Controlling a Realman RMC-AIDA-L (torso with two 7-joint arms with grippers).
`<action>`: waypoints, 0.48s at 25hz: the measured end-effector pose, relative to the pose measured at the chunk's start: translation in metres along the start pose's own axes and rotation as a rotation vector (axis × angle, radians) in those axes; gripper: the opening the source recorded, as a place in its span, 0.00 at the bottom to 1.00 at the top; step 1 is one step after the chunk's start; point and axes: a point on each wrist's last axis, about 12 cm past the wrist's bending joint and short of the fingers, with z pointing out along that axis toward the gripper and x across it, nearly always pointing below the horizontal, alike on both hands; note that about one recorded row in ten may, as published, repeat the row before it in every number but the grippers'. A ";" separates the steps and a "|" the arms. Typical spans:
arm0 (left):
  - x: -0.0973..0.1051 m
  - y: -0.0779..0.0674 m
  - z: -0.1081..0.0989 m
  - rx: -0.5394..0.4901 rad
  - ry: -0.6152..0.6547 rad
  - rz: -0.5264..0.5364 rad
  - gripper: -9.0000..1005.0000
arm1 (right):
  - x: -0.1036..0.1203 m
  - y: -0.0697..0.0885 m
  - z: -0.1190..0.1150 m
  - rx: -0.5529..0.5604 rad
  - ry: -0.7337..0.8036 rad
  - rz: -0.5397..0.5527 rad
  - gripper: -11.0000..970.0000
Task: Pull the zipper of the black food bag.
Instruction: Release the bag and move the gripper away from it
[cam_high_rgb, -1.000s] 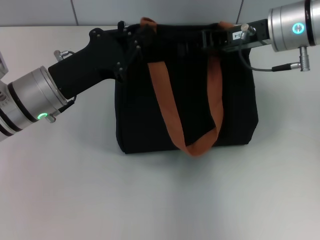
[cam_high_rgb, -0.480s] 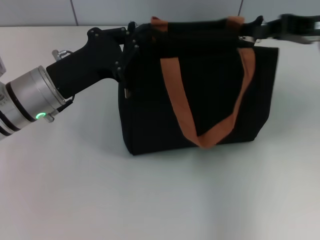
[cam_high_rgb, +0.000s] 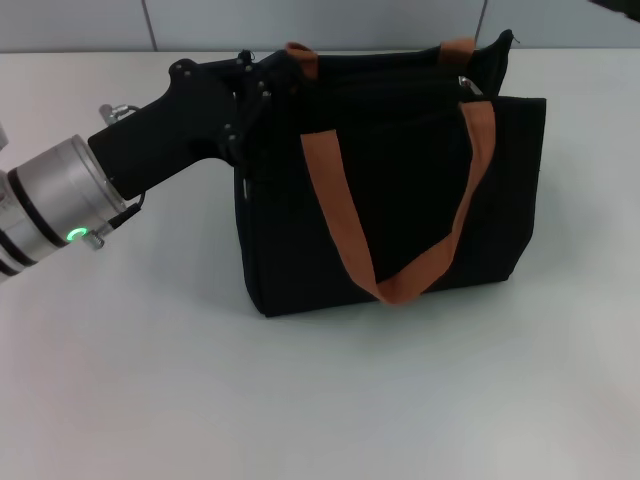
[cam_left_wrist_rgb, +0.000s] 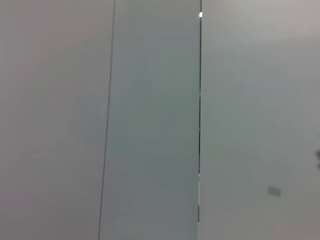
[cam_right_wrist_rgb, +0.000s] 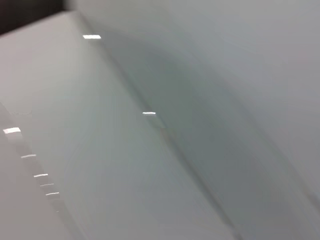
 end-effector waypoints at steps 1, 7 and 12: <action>0.000 0.000 -0.001 -0.003 0.001 -0.009 0.08 | 0.009 0.000 -0.007 -0.047 -0.008 -0.035 0.12; 0.002 0.000 -0.009 -0.020 0.009 -0.027 0.09 | 0.056 0.009 -0.035 -0.139 0.020 -0.264 0.35; 0.005 -0.002 -0.013 -0.006 0.037 -0.052 0.11 | 0.092 0.016 -0.045 -0.171 0.186 -0.393 0.60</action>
